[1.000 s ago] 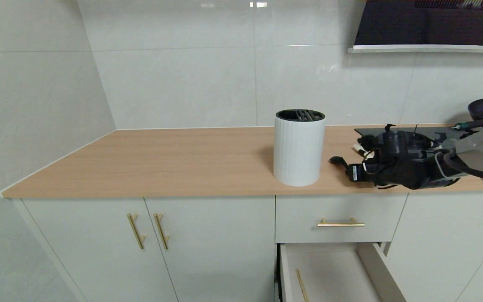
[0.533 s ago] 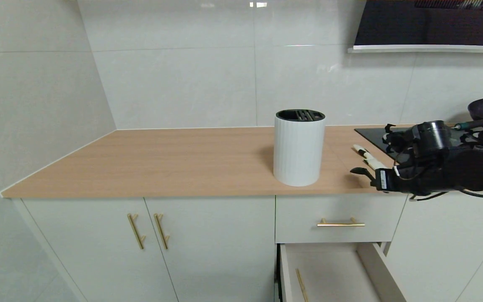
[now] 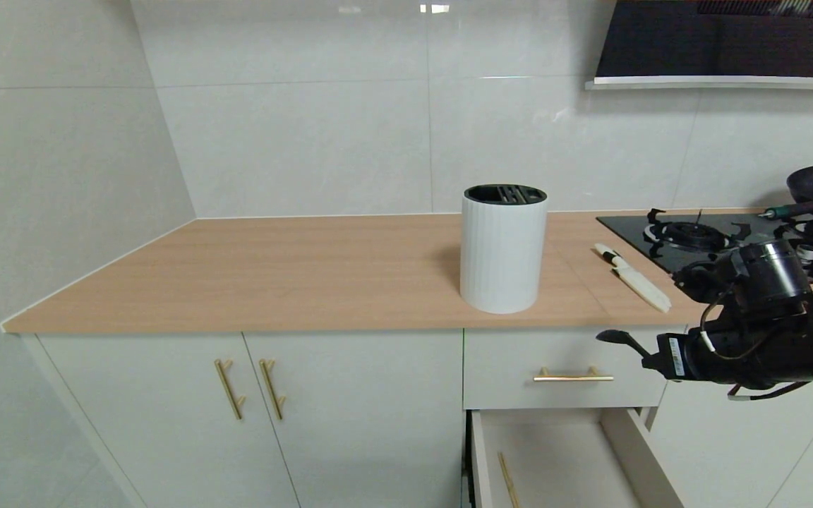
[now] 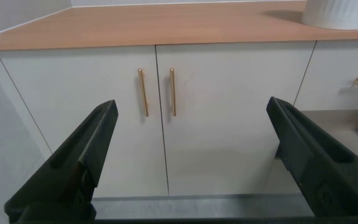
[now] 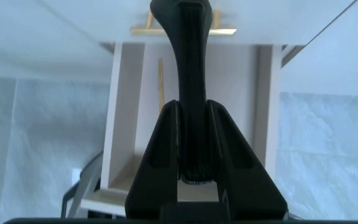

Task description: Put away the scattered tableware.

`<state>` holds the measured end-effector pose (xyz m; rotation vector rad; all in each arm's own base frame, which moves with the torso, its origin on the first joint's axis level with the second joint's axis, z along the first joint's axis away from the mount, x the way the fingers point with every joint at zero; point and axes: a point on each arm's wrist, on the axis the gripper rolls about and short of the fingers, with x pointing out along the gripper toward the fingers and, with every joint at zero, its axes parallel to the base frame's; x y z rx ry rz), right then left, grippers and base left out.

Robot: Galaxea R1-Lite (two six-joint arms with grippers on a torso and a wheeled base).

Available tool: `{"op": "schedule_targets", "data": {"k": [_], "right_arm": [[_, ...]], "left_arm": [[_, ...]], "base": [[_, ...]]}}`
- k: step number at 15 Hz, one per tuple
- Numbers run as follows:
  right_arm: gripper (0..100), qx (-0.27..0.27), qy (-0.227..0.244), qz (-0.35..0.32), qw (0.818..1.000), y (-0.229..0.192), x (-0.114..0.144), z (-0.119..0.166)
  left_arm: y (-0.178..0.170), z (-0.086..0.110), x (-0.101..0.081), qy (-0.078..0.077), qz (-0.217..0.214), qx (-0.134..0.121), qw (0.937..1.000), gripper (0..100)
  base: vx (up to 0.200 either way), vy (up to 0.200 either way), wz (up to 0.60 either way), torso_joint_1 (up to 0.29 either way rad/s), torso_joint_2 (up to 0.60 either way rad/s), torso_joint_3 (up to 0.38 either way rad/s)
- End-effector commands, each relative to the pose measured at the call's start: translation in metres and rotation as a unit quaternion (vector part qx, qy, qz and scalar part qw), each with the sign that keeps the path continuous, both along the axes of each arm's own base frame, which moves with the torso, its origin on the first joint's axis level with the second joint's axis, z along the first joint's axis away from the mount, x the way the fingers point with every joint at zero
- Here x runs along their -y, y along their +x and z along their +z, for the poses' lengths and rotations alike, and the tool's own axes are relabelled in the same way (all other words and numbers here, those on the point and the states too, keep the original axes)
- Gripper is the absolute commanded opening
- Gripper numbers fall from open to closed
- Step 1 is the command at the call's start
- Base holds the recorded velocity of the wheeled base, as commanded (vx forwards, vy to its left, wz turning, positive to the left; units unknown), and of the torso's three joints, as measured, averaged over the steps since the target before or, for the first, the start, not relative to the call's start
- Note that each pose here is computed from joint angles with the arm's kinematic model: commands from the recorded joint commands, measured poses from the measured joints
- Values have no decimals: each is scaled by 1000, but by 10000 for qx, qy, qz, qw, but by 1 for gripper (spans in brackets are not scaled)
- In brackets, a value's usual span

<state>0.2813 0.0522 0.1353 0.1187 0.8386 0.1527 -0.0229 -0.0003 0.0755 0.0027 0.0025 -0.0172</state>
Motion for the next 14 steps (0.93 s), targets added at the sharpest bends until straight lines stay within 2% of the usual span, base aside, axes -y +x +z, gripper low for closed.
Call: {"op": "schedule_targets", "data": {"k": [1, 8, 14], "right_arm": [[0, -172, -38, 83, 9998, 2, -5, -13], [0, -313, -107, 138, 9994, 11, -11, -39], [0, -361, -219, 92, 9991, 17, -15, -61]], "left_arm": [[0, 0, 0, 2, 2, -3, 10000, 100], [0, 0, 0, 2, 2, -3, 10000, 100], [0, 0, 0, 2, 2, 5, 10000, 100]], "base": [[0, 0, 0, 0, 0, 0], [0, 0, 0, 0, 0, 0], [0, 0, 0, -166, 397, 231]]}}
